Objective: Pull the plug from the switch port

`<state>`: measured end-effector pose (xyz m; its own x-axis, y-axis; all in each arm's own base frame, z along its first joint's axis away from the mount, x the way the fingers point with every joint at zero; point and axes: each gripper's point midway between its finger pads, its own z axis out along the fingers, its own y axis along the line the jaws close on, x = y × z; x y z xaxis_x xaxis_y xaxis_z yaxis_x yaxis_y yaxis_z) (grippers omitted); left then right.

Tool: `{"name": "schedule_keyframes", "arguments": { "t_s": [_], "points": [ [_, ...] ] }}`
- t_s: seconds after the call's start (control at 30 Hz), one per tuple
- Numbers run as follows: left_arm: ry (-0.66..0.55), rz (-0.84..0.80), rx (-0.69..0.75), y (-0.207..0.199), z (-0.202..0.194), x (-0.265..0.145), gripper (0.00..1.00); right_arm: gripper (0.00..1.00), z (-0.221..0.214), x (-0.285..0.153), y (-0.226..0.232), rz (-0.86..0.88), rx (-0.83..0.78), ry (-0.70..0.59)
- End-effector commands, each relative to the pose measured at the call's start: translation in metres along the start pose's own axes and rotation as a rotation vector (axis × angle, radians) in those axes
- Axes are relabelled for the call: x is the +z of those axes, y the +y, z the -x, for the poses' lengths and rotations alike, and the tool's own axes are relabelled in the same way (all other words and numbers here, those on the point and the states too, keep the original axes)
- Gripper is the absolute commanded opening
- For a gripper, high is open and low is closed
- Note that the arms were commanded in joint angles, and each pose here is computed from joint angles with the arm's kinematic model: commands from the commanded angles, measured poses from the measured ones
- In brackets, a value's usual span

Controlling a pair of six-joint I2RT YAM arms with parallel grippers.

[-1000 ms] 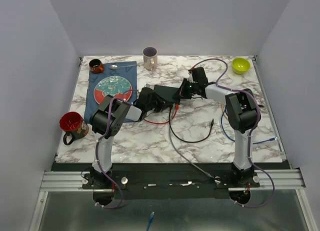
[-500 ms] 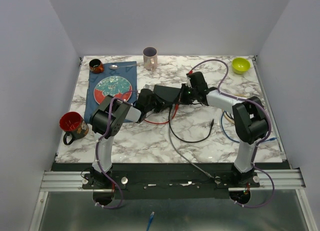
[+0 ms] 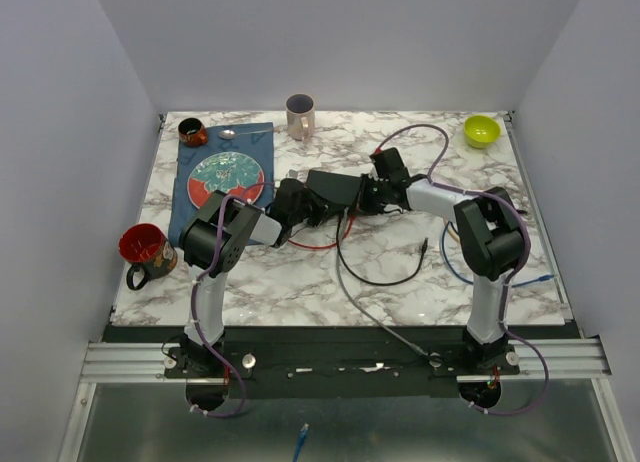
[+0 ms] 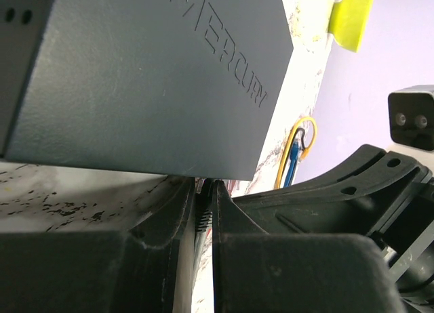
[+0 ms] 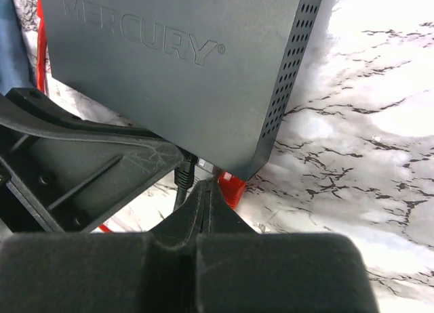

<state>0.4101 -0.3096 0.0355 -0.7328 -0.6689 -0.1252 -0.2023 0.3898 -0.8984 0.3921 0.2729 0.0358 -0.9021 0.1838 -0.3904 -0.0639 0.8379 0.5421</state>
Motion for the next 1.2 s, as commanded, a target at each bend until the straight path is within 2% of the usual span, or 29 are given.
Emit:
{"name": "schedule_keyframes", "arguments": {
  "t_s": [0.0,0.33,0.63,0.8,0.87,0.9,1.0,1.07,1.13,1.17],
  "points": [
    [0.000,0.079,-0.019,0.029,-0.002,-0.004,0.00,0.01,0.009,0.006,-0.010,-0.070,-0.009,-0.016],
    [0.022,0.092,-0.003,0.036,-0.008,-0.010,0.00,0.01,0.034,0.011,-0.005,-0.104,0.001,-0.059],
    [0.051,0.125,0.031,0.047,-0.019,-0.031,0.00,0.01,0.036,0.018,-0.001,-0.092,0.020,-0.048],
    [0.031,0.132,0.067,0.043,-0.015,-0.047,0.00,0.01,0.038,0.005,0.011,-0.038,0.016,-0.079],
    [0.000,0.111,0.092,0.029,-0.004,-0.056,0.00,0.07,0.044,-0.017,0.035,0.064,-0.026,-0.118],
    [-0.013,0.102,0.105,0.022,0.000,-0.059,0.00,0.27,0.041,-0.021,0.038,0.099,-0.037,-0.132],
    [-0.064,0.063,0.162,-0.006,0.016,-0.071,0.00,0.60,0.040,-0.048,0.067,0.224,-0.075,-0.138],
    [-0.088,0.041,0.204,-0.024,0.024,-0.082,0.00,0.65,0.025,-0.058,0.075,0.289,-0.087,-0.096],
    [-0.117,0.008,0.233,-0.042,0.030,-0.092,0.00,0.67,0.021,-0.079,0.094,0.376,-0.127,-0.116],
    [-0.123,0.005,0.243,-0.045,0.032,-0.094,0.00,0.68,0.004,-0.082,0.095,0.415,-0.145,-0.079]
  ]
}}
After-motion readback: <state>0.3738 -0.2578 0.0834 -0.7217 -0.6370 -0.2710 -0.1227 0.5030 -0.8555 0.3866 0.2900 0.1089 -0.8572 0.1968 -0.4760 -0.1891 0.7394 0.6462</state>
